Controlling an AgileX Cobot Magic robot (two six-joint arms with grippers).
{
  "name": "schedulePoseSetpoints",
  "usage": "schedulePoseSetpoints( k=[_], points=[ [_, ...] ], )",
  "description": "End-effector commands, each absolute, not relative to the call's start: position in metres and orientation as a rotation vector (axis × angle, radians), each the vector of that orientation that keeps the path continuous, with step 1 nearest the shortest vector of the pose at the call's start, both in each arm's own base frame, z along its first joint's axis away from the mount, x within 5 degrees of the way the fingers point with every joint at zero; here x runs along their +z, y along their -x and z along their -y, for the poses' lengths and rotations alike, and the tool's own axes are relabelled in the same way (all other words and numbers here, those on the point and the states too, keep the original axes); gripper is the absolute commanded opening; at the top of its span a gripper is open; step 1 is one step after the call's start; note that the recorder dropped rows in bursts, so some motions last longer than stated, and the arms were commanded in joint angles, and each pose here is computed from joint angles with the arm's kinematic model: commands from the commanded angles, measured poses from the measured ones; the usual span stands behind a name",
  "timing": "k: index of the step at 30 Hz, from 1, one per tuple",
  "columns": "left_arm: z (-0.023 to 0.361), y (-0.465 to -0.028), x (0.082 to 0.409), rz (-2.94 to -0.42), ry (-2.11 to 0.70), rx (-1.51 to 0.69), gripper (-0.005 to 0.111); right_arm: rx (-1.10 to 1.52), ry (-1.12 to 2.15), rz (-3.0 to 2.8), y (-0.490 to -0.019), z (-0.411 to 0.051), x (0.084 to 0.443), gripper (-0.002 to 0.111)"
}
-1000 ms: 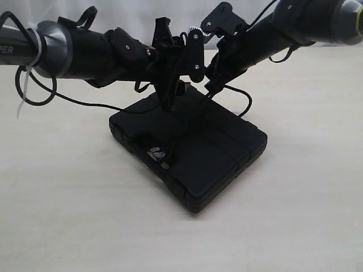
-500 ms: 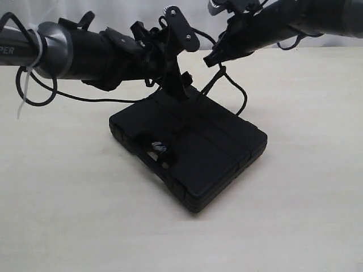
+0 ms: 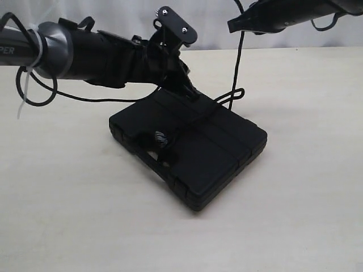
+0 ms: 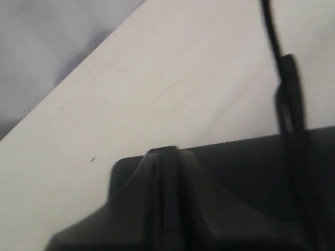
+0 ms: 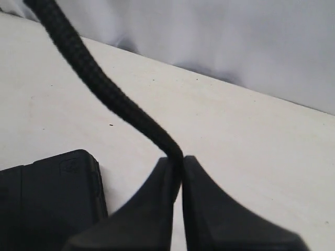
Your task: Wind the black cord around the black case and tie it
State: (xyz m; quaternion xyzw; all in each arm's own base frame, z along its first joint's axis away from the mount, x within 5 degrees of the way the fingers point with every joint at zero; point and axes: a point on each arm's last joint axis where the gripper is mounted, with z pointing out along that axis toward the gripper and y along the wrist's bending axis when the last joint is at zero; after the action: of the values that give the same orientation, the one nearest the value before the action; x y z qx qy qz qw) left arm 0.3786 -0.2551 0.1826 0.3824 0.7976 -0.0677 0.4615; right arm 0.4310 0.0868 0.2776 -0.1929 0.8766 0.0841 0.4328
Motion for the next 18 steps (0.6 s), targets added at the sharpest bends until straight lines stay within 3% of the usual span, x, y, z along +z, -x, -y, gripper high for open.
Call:
schedulePoseSetpoints(
  k=[1,18],
  points=[
    [0.266,-0.365,0.178,-1.891,-1.121,-0.316,0.000,0.200,0.440,-2.093,-0.423,-0.083,0.310,0.004],
    [0.266,-0.342,0.156,-1.859,-1.356,-0.414,0.000,0.213,0.428,-1.983,-0.388,-0.079,0.370,0.004]
  ],
)
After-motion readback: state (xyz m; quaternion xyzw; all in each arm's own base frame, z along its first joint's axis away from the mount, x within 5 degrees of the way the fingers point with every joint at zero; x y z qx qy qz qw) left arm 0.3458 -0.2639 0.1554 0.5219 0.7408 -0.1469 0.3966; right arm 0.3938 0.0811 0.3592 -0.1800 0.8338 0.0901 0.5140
